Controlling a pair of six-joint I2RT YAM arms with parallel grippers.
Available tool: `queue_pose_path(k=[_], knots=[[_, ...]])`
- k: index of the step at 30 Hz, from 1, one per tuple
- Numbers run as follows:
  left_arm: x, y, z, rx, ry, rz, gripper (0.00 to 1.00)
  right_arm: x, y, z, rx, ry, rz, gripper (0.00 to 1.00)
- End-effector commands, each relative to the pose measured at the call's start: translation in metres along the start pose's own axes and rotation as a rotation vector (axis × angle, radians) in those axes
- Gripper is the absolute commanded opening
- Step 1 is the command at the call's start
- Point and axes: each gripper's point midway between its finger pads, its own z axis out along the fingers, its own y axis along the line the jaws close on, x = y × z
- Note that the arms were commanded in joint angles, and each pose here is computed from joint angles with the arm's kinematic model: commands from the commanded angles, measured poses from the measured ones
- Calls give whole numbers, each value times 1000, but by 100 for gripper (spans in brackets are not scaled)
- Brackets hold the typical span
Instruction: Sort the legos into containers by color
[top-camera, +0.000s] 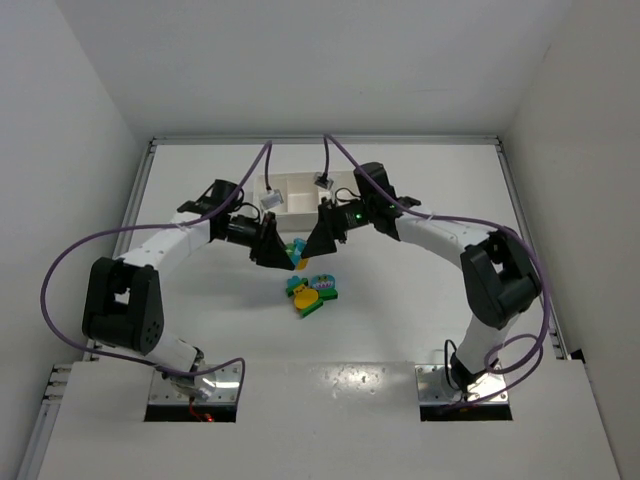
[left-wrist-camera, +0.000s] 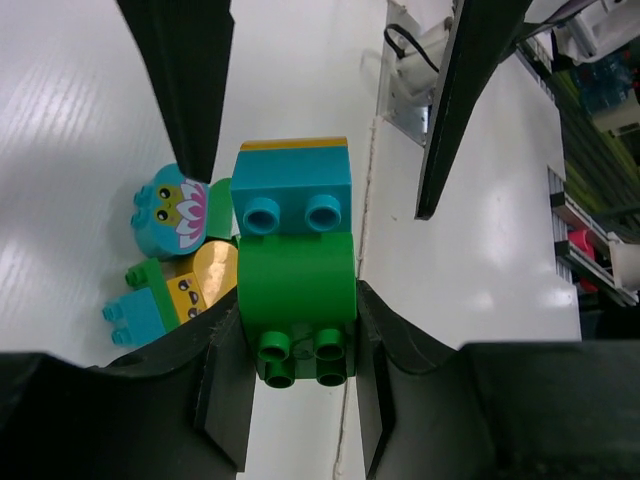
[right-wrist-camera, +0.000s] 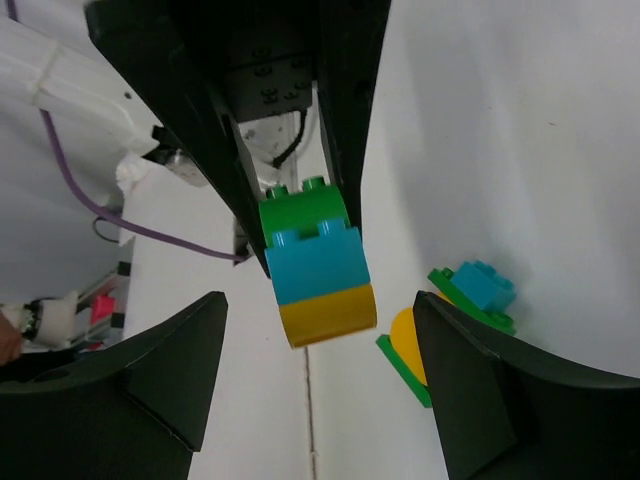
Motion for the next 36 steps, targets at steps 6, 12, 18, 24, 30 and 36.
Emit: queue_pose_path(k=[6,12,18,24,30,36], knots=[[-21,-11,11,83,-9,93,0,-31,22,3,-144,-35,-76,29],[-26,5,-2,33,-39,86,0,1,17,-6,-144,29,-164,0],[-37,17,-26,-42,-94,101,0,36,12,-32,-64,71,-142,0],[-46,28,-45,-114,-137,100,2,55,0,-53,16,82,-130,0],[-53,67,-46,-303,-175,28,2,62,-10,-66,92,91,-153,0],[-109,113,-41,-556,-251,95,6,50,-23,-77,164,34,-134,0]])
